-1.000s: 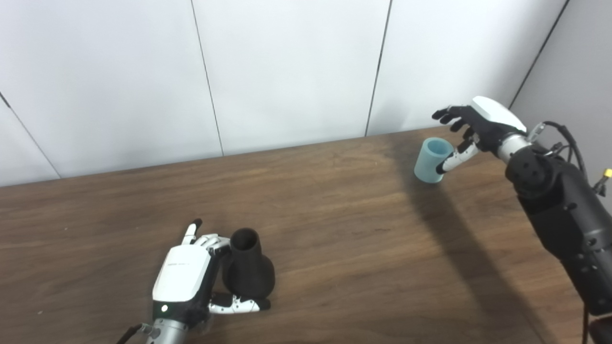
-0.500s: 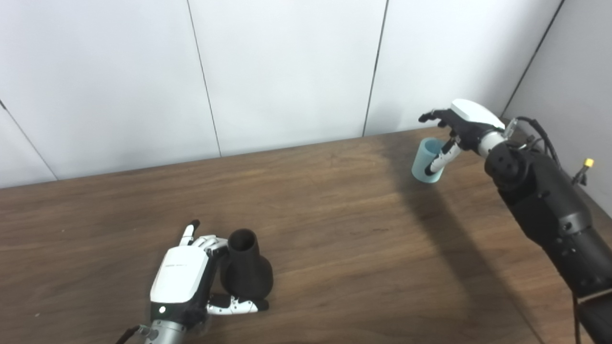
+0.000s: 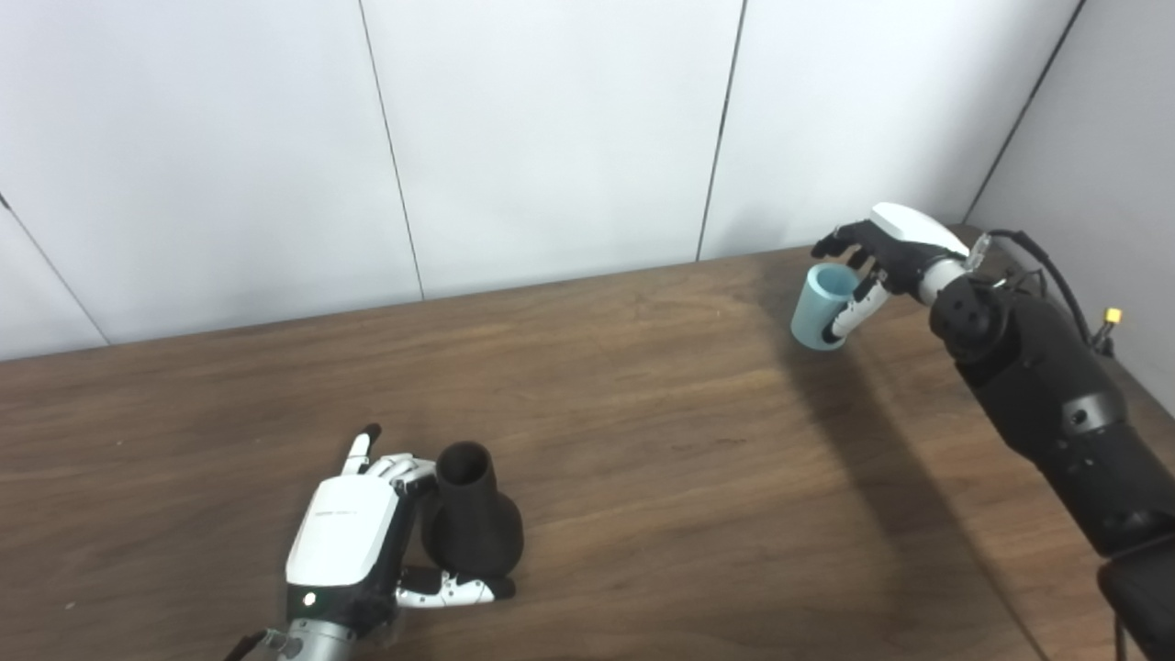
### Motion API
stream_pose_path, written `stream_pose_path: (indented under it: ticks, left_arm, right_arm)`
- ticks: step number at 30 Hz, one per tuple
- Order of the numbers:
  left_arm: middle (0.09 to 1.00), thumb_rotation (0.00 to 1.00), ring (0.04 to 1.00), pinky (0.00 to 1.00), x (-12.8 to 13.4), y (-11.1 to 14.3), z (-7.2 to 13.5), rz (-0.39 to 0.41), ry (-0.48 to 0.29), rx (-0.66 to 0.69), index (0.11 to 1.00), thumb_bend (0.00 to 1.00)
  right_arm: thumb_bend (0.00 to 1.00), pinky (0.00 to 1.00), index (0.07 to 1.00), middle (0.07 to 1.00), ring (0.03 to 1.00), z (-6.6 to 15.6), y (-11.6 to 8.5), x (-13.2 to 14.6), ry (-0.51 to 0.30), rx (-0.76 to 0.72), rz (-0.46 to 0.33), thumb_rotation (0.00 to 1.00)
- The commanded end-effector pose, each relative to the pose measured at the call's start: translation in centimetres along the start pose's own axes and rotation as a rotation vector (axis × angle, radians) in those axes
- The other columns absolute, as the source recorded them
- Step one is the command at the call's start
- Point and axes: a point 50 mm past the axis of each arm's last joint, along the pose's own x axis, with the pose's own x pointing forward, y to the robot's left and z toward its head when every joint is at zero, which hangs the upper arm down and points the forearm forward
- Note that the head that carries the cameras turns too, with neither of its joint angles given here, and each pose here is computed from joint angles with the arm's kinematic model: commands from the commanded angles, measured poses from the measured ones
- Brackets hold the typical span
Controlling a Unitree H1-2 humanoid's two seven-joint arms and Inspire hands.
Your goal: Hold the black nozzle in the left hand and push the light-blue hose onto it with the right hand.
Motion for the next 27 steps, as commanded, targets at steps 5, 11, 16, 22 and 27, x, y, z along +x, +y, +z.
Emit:
stream_pose_path:
  ticks: [5, 11, 16, 22, 27]
  left_arm:
    - [0.675, 0.05, 0.768, 1.00, -0.7, -0.3, -0.3, -0.052, 0.013, 0.025, 0.483, 0.52]
    - [0.675, 0.05, 0.770, 1.00, -0.7, -0.3, -0.3, -0.053, 0.008, 0.023, 0.483, 0.52]
    - [0.670, 0.05, 0.762, 1.00, -0.7, -0.3, -0.3, -0.047, 0.006, 0.025, 0.483, 0.52]
    - [0.674, 0.05, 0.765, 1.00, -0.7, -0.3, -0.2, -0.050, 0.008, 0.020, 0.483, 0.52]
    - [0.673, 0.05, 0.763, 1.00, -0.7, -0.3, -0.3, -0.048, 0.008, 0.019, 0.483, 0.52]
  right_arm:
    - [0.95, 0.70, 0.715, 0.726, 0.709, -1.1, -3.1, 0.6, -0.011, -0.115, -0.084, 0.10]
    - [0.95, 0.70, 0.684, 0.728, 0.722, -1.3, -2.6, 0.7, -0.014, -0.129, -0.078, 0.14]
    - [0.93, 0.67, 0.661, 0.685, 0.669, -1.2, -2.5, 0.7, -0.033, -0.130, -0.100, 0.12]
    - [0.90, 0.57, 0.636, 0.633, 0.598, -0.6, -2.4, 0.6, -0.053, -0.098, -0.119, 0.06]
    - [0.88, 0.56, 0.634, 0.625, 0.581, 0.0, -2.5, 0.3, -0.081, -0.073, -0.131, 0.01]
